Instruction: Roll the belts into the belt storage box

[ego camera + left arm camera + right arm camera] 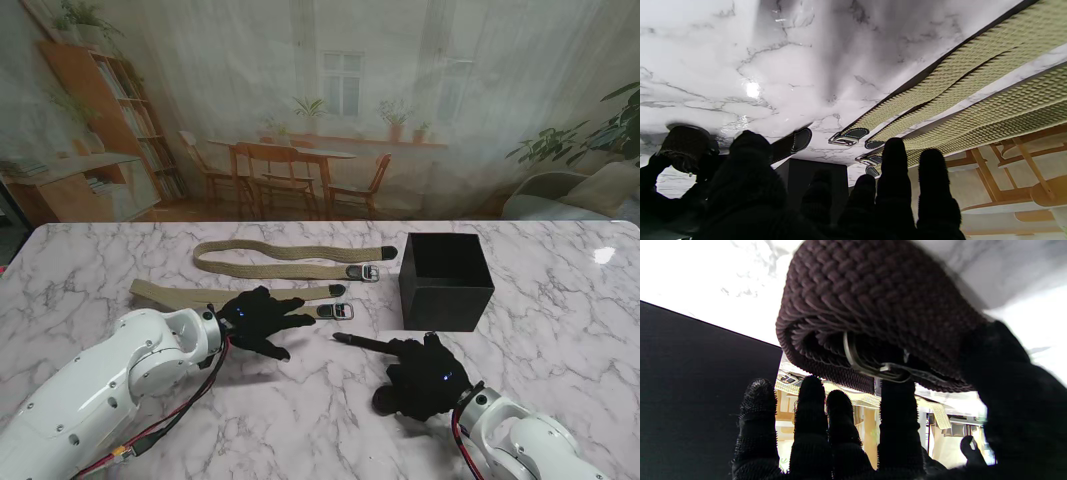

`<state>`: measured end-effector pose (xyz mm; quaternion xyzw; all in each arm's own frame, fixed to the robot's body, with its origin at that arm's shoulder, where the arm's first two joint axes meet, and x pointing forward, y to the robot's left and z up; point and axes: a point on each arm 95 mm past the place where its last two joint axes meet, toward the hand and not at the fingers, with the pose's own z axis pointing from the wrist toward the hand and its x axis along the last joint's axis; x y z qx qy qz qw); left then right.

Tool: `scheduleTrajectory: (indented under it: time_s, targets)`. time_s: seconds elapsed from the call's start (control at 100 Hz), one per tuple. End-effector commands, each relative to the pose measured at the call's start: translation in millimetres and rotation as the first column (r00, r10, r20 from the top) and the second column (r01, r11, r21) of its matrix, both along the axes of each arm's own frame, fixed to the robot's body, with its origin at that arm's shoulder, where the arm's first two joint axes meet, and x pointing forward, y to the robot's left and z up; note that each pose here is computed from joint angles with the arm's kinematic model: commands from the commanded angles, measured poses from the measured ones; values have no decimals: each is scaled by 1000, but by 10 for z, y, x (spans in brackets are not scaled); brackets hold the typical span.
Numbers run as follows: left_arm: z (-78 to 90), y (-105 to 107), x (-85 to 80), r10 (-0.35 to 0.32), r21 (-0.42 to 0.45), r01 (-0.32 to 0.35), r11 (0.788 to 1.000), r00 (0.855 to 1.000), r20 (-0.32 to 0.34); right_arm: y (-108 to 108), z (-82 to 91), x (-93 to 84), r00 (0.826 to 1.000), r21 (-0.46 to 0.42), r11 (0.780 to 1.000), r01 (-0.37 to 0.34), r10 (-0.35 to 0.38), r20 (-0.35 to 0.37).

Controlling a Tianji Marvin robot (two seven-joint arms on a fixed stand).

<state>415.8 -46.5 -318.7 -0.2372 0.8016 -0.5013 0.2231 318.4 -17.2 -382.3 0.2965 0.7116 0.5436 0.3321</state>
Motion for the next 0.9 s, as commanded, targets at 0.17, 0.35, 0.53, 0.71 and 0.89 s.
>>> scheduleTrajectory:
  time_s: [0.17,0.35,0.53,0.71,0.89]
  targets:
    - [-44,-165,74,4,-14,-4,1000,1000,-29,43,-41,-39,999,21,1000,-20,21,-25]
    - [-68,-240,102,6,-17,-7,1000,999,-48,109,-49,-65,997,51,997,-62,65,-52]
    - [-139,-355,160,7,-17,-8,1000,996,-83,152,-31,-97,994,66,994,-92,96,-59]
    - [-236,-456,212,7,-5,-7,1000,994,-110,184,-18,-123,991,70,991,-116,120,-57]
    - [-313,-507,262,20,-8,-21,1000,992,-121,202,-17,-131,990,74,989,-124,129,-59]
